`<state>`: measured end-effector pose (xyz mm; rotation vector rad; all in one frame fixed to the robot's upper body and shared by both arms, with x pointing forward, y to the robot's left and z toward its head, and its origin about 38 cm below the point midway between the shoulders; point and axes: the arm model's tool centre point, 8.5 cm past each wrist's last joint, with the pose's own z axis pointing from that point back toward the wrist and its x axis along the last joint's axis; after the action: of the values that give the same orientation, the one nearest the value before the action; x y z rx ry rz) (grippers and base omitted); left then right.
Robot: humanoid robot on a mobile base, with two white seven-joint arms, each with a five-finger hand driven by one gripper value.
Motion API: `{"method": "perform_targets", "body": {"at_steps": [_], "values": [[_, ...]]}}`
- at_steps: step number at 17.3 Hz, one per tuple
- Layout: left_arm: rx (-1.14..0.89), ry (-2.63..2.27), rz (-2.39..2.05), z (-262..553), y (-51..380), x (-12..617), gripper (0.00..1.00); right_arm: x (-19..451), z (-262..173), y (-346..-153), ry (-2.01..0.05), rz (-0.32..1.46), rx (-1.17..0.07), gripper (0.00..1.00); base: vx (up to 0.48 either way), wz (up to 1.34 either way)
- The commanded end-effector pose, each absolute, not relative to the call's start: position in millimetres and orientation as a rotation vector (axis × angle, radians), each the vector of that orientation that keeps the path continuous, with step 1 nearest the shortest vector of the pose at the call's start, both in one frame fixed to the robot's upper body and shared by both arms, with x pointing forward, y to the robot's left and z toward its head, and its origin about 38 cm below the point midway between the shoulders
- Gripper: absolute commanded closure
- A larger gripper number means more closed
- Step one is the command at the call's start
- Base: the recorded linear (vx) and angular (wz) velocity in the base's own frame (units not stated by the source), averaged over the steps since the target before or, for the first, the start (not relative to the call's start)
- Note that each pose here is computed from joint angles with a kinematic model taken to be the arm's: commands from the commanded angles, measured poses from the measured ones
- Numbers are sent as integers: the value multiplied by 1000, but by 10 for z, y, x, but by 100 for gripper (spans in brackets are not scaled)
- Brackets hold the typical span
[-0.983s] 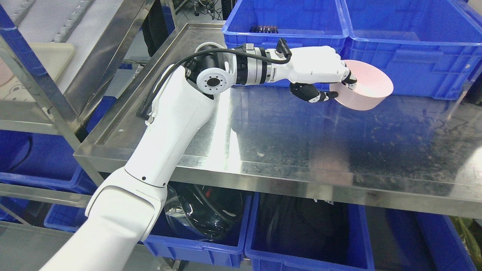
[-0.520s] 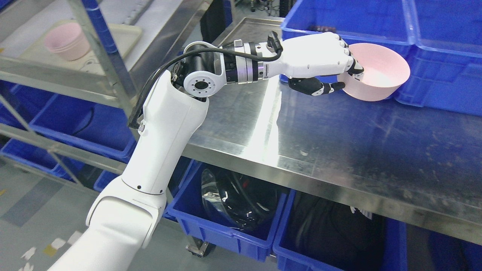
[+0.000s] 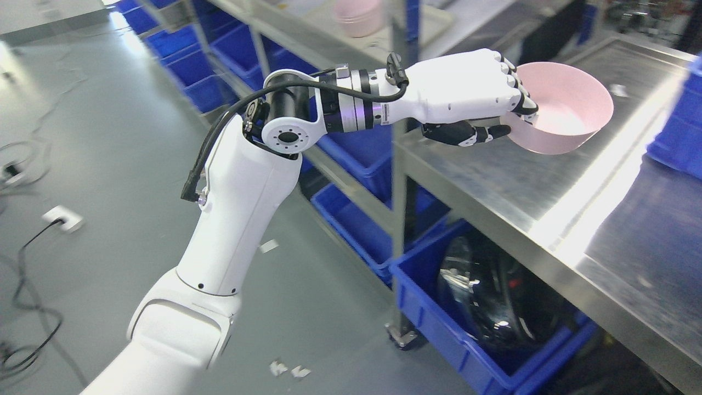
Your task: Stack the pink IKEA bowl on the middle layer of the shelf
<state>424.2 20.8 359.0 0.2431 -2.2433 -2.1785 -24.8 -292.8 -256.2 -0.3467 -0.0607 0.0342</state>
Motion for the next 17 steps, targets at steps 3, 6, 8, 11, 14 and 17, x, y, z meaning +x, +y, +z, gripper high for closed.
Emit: {"method": "perform_targets", "body": {"at_steps": [3, 6, 8, 11, 14, 17], "values": [[251, -2288, -2219, 3591, 220, 4092, 97, -187, -2552, -3038, -78, 40, -363, 0, -75, 1563], [251, -2292, -2224, 3590, 220, 4087, 97, -187, -2552, -3038, -78, 40, -363, 0, -48, 1437], [248, -2293, -2225, 3589, 216, 4084, 97, -187, -2552, -3038, -78, 40, -363, 0, -8, 1075], [246, -2294, -2224, 3589, 216, 4083, 97, -188, -2552, -3038, -78, 38, -363, 0, 46, 583], [235, -2302, -2218, 3595, 217, 4078, 97, -187, -2552, -3038, -78, 40, -363, 0, 104, 107], [233, -2303, -2217, 3596, 217, 4077, 97, -187, -2552, -3038, -78, 40, -363, 0, 173, 48]]}}
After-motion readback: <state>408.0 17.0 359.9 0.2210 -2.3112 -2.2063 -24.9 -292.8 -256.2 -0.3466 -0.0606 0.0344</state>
